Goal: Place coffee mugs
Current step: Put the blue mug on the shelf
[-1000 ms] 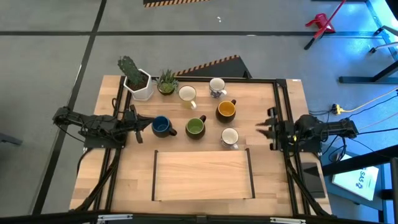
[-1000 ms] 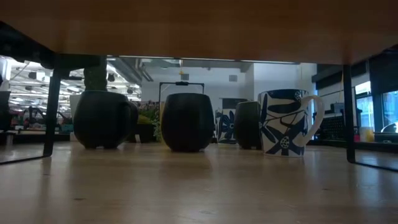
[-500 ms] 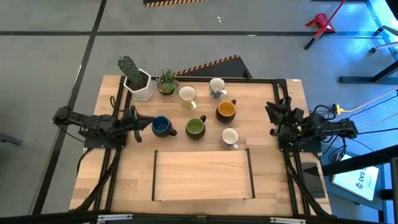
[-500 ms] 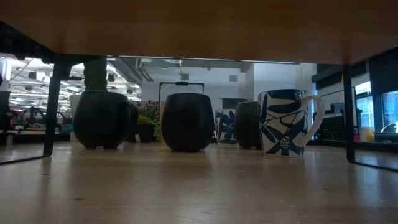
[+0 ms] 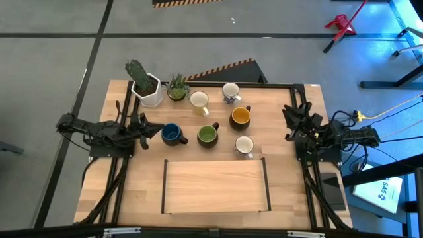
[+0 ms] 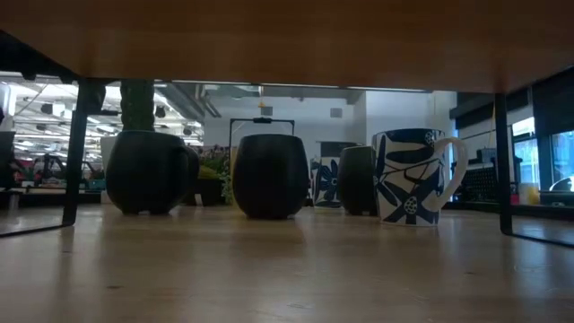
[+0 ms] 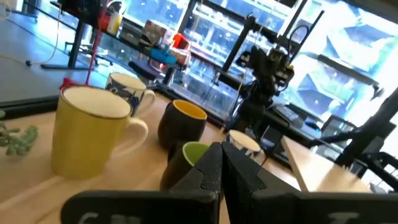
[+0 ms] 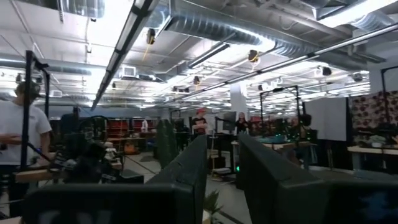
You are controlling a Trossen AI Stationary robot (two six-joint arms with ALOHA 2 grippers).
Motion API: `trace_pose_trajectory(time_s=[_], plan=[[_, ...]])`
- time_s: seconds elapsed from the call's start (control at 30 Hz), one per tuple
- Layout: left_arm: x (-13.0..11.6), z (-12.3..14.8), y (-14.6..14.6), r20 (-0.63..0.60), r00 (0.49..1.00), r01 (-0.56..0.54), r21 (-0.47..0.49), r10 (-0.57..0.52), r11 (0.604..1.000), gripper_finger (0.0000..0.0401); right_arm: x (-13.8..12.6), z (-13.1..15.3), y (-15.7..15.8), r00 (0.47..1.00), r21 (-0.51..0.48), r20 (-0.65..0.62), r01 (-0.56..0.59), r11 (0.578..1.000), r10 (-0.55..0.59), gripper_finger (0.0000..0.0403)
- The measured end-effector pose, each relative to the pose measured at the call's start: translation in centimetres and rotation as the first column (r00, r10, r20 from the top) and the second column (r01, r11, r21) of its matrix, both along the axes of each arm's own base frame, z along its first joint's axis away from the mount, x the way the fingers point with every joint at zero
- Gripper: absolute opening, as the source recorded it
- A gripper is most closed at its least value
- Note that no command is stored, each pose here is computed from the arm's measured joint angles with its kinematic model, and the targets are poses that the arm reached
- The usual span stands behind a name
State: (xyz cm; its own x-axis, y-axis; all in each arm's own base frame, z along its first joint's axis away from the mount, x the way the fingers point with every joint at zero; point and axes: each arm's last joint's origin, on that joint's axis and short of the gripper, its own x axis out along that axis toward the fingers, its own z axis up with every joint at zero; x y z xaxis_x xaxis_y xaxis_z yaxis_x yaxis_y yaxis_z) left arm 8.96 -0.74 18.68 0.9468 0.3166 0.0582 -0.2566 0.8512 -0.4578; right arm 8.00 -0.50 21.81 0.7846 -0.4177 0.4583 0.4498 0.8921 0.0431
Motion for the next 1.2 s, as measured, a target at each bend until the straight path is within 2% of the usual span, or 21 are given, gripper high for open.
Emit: trace_pose_trajectory(time_s=[0.07,0.13,0.2,0.27,0.4,0.67,0.83,0.97,1.1,1.2], plan=[[0.0,0.2,0.1,0.013,0.999,-0.035,0.009,0.035,0.999,0.0000,0.0,0.0,0.0,1.000,0.029,0.018,-0.019,0.999,0.019,0.0079],[-0.2,0.8,0.3,0.084,0.991,-0.100,-0.042,0.103,0.994,0.0000,-0.1,0.1,0.0,0.999,0.057,0.043,-0.029,0.998,0.027,0.0079],[-0.4,1.8,0.4,0.202,0.973,-0.091,-0.118,0.113,0.989,0.0000,-0.2,0.3,0.0,0.997,0.063,0.068,-0.039,0.997,0.034,0.0079],[-0.7,2.7,0.4,0.290,0.952,-0.059,-0.127,0.094,0.990,0.0001,-0.3,0.4,0.0,0.996,0.061,0.082,-0.043,0.997,0.038,0.0079],[-1.7,5.1,0.5,0.469,0.882,-0.011,-0.071,0.043,0.997,0.0017,-0.5,1.6,0.0,0.993,0.051,0.109,-0.046,0.998,0.040,0.0096],[-3.5,11.5,0.7,0.537,0.843,-0.053,0.119,-0.019,0.991,0.0067,0.1,8.9,0.1,0.998,-0.119,0.060,0.031,0.992,-0.024,0.0198],[-2.7,15.6,0.3,0.490,0.869,-0.065,0.257,-0.072,0.964,0.0098,2.7,14.0,0.5,0.995,-0.230,-0.086,0.026,0.973,-0.047,0.0255],[-0.3,17.7,-0.3,0.372,0.924,-0.053,0.342,-0.083,0.938,0.0120,5.8,16.7,1.0,0.958,-0.251,-0.283,-0.026,0.968,-0.047,0.0283],[2.0,18.9,-0.9,0.159,0.982,0.044,0.351,-0.105,0.935,0.0138,9.5,18.7,1.4,0.866,-0.251,-0.497,-0.088,0.964,-0.051,0.0295],[2.4,19.3,-1.1,-0.093,0.986,0.157,0.247,-0.138,0.956,0.0145,12.2,19.3,1.7,0.760,-0.235,-0.648,-0.134,0.963,-0.053,0.0296]])
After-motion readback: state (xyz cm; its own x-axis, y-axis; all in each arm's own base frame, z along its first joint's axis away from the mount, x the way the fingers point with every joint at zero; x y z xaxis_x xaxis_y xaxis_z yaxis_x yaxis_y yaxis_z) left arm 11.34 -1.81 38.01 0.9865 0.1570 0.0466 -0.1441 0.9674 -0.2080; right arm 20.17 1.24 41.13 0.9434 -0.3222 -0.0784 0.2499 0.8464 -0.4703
